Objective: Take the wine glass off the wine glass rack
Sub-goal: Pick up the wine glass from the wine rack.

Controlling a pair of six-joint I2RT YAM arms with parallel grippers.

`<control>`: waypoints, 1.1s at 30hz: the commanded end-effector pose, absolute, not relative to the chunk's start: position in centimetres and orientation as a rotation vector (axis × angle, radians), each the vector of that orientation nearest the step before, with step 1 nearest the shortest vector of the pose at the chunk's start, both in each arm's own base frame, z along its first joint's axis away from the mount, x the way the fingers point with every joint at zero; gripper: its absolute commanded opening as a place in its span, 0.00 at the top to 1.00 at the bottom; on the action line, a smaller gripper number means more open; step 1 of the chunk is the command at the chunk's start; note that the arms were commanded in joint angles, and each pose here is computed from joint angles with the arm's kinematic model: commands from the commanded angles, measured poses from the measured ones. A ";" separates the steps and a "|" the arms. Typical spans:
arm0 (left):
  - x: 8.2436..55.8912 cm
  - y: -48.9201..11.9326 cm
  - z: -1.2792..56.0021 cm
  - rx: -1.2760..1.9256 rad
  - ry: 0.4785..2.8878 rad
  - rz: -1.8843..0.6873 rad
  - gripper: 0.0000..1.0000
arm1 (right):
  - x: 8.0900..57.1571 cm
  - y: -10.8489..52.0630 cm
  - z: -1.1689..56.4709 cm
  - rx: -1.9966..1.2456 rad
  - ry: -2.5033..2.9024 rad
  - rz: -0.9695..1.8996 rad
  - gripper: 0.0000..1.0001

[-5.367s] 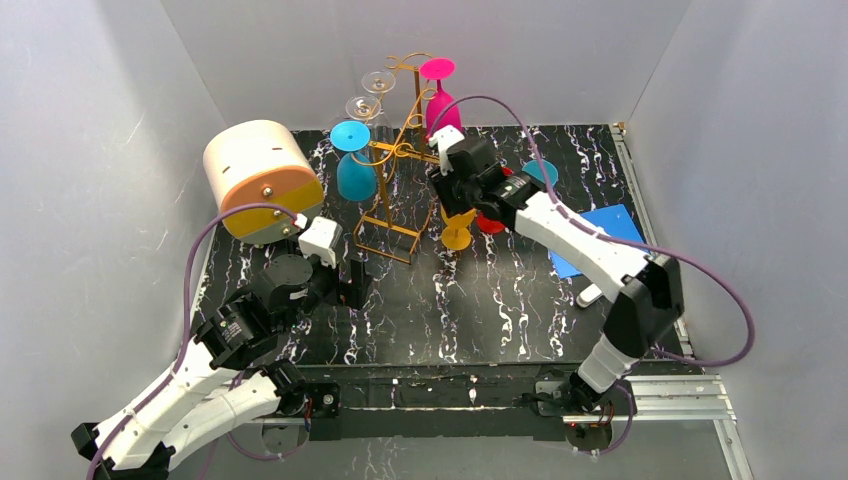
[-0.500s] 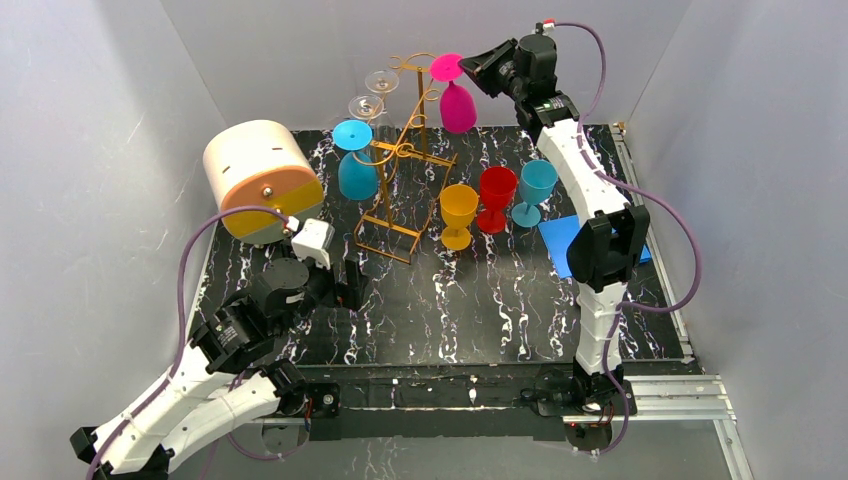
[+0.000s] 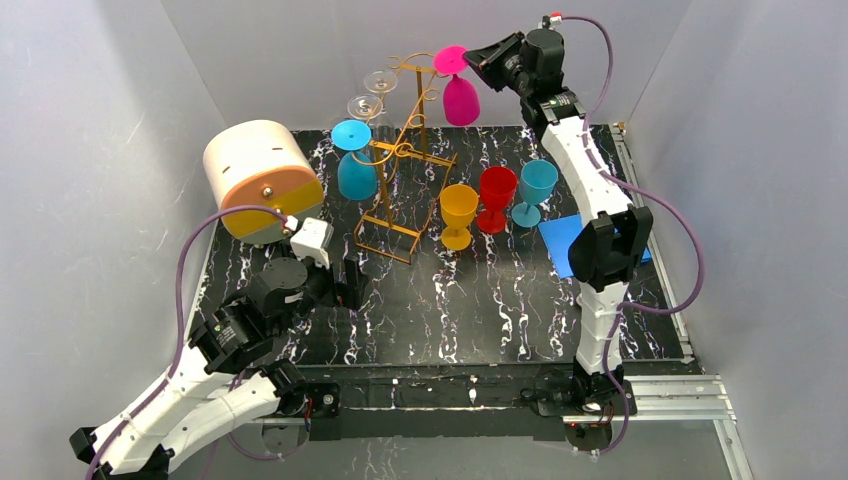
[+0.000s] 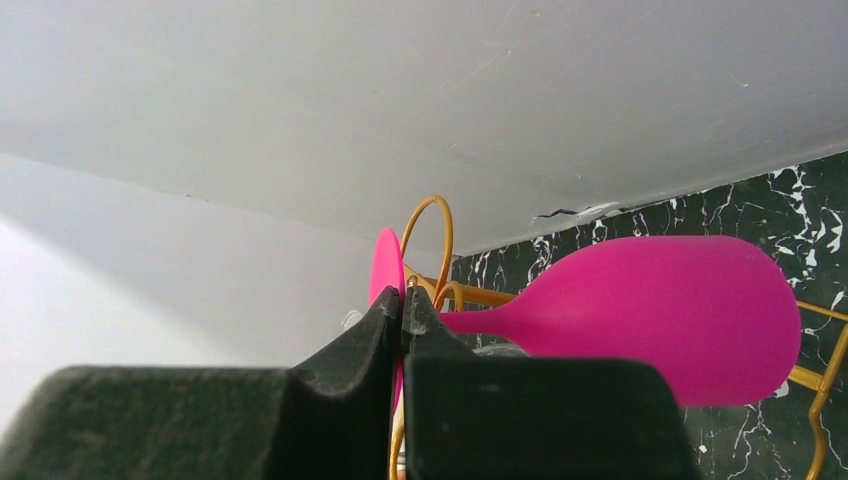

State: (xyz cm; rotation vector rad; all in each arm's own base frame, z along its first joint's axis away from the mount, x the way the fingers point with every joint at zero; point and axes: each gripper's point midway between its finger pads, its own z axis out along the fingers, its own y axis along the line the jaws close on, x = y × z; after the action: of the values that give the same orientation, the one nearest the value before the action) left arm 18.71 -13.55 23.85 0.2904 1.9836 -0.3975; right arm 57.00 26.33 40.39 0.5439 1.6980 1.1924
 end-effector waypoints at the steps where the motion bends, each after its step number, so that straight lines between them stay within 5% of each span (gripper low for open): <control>1: 18.7 -13.5 25.2 0.269 1.964 -0.420 0.02 | 55.4 25.4 44.8 0.460 1.604 1.226 0.99; 17: 18.2 -14.0 26.1 0.208 1.994 -0.489 0.02 | 49.6 24.2 46.7 0.133 1.631 1.145 0.99; 33: 18.5 -17.2 27.3 0.193 1.954 -0.666 0.02 | 31.2 23.5 47.8 -0.438 1.550 1.223 0.99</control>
State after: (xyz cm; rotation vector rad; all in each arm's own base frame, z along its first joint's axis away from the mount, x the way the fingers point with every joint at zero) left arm 18.27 -15.96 25.90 0.2205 1.9998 -0.5722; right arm 36.09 23.01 47.49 -0.2115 1.6163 1.1704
